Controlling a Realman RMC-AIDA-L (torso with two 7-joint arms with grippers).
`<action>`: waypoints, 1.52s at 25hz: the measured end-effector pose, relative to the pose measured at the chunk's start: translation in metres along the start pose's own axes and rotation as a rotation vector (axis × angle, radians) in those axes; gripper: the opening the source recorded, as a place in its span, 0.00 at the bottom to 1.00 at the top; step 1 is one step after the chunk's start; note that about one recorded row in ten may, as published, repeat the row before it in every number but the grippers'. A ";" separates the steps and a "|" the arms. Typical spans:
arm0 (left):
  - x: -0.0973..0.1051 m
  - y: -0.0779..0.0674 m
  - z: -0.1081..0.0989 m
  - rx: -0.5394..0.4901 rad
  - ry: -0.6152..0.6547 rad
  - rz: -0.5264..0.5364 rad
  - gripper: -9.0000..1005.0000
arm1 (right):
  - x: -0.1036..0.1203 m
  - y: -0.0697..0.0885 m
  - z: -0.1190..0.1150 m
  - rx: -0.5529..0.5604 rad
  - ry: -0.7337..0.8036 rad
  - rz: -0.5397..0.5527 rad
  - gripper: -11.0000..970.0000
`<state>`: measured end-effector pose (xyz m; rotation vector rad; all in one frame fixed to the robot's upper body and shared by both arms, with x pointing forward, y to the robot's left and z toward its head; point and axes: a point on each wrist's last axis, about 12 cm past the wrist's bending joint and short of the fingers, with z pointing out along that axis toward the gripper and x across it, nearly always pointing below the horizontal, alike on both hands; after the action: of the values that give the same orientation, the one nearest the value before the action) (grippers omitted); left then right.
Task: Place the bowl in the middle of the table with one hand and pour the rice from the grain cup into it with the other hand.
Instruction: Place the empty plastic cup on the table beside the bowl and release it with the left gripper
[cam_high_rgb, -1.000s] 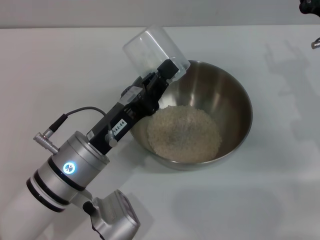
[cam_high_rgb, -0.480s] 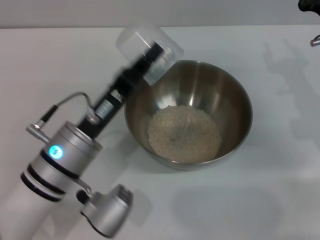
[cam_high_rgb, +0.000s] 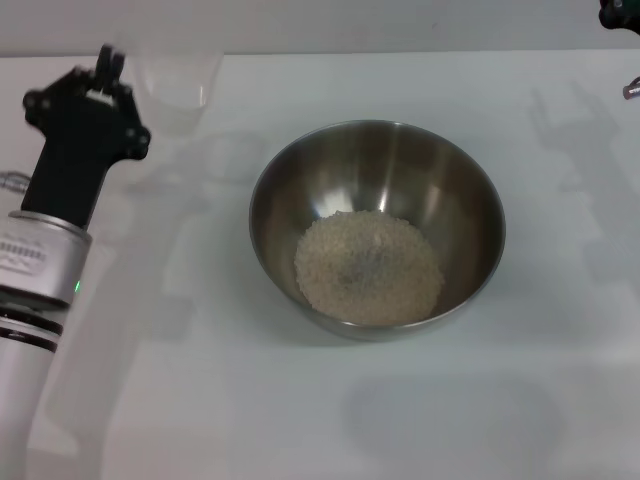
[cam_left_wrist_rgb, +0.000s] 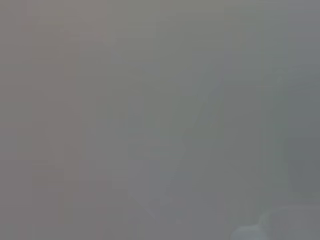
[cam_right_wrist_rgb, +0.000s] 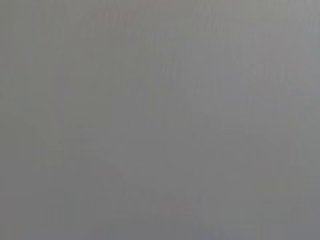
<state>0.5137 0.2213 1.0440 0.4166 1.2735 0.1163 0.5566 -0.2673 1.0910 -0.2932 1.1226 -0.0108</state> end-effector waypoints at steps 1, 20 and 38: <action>0.006 0.002 -0.001 -0.004 0.042 -0.056 0.03 | 0.000 0.000 -0.001 0.001 -0.002 0.000 0.53; 0.045 0.000 -0.016 -0.017 0.367 -0.315 0.03 | 0.002 -0.001 -0.007 0.009 0.008 -0.001 0.53; 0.053 0.008 -0.039 0.000 0.380 -0.454 0.38 | 0.002 -0.003 -0.010 0.014 0.013 -0.003 0.53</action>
<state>0.4937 0.2548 0.9904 0.0968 1.7126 -0.1987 0.5488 -0.2731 1.0858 -0.2822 1.1345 -0.0235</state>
